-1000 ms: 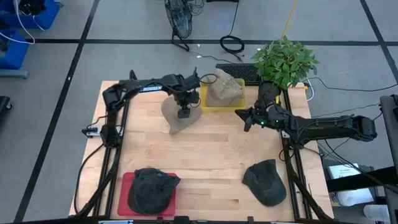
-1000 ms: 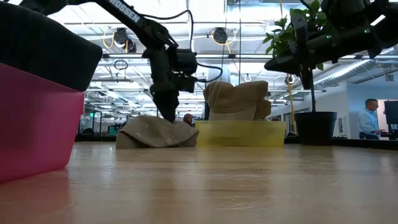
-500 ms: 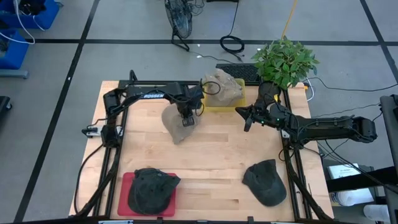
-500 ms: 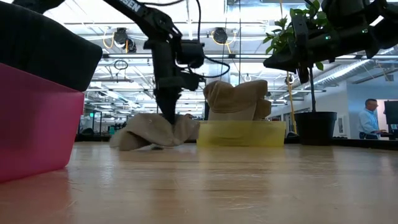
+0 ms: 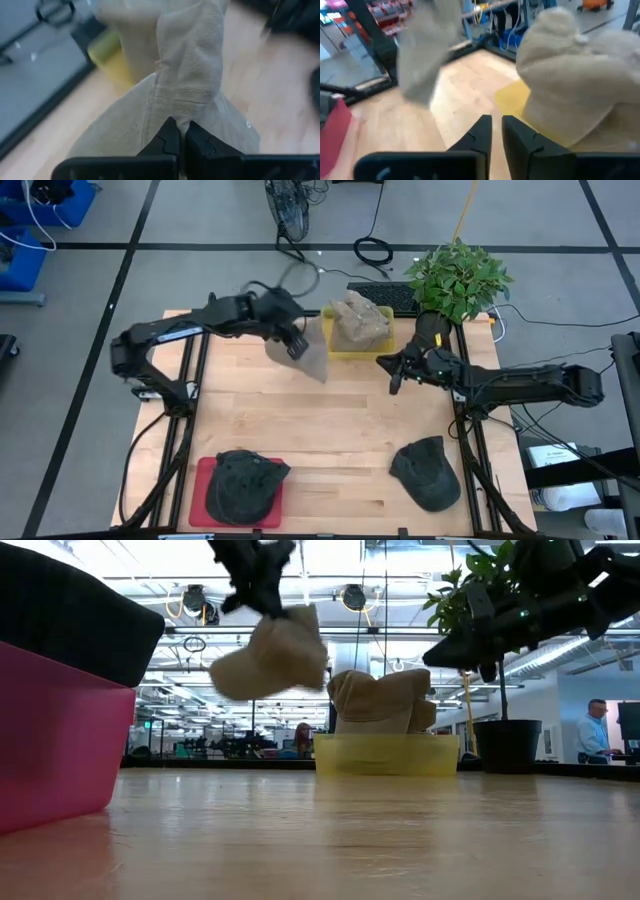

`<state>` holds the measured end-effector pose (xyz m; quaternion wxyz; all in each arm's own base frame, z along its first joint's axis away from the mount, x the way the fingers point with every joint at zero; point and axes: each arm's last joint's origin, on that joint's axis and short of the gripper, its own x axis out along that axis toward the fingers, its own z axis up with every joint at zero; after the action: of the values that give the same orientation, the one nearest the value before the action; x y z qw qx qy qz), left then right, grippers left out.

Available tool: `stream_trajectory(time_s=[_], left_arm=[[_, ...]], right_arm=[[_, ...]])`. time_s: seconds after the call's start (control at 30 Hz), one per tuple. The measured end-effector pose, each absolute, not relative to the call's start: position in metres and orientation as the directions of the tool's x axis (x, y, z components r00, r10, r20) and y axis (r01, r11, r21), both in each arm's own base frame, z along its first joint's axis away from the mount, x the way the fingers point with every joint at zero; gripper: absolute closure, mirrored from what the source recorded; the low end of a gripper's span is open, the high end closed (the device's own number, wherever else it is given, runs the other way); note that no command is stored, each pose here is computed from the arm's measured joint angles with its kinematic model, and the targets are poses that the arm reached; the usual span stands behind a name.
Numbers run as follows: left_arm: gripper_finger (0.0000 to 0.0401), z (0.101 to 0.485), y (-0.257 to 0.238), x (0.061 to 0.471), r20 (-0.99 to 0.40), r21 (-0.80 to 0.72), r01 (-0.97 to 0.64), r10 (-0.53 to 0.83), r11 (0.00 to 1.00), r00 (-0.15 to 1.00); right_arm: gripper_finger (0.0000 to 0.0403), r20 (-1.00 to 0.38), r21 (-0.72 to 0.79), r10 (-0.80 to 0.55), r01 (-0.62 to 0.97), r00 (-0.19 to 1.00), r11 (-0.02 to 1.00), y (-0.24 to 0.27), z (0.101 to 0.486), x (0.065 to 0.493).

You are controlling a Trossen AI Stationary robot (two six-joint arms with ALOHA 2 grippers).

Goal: Pick & Place hat
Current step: Put the brown cap into the yellow bin

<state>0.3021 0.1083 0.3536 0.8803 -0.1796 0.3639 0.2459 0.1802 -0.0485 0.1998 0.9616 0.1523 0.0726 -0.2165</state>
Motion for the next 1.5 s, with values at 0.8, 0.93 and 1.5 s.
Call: stream_trajectory(time_s=[0.8, 0.93, 1.5], left_arm=[[0.0397, 0.397, 0.1, 0.298, -0.451, -0.246, -0.623, 0.481, 0.743, 0.752], [0.0393, 0.4, 0.1, 0.299, -0.429, -0.256, -0.615, 0.482, 0.746, 0.764], [0.0389, 0.401, 0.099, 0.3, -0.411, -0.304, -0.624, 0.492, 0.72, 0.767]], right_arm=[[0.0122, -0.351, -0.079, -0.251, 0.239, 0.902, 0.968, -0.051, 0.264, 0.294], [0.0103, -0.21, -0.017, -0.329, 0.333, 0.921, 0.943, -0.053, 0.271, 0.305], [0.03, 0.032, 0.226, -0.347, 0.331, 0.937, 0.916, -0.071, 0.272, 0.326]])
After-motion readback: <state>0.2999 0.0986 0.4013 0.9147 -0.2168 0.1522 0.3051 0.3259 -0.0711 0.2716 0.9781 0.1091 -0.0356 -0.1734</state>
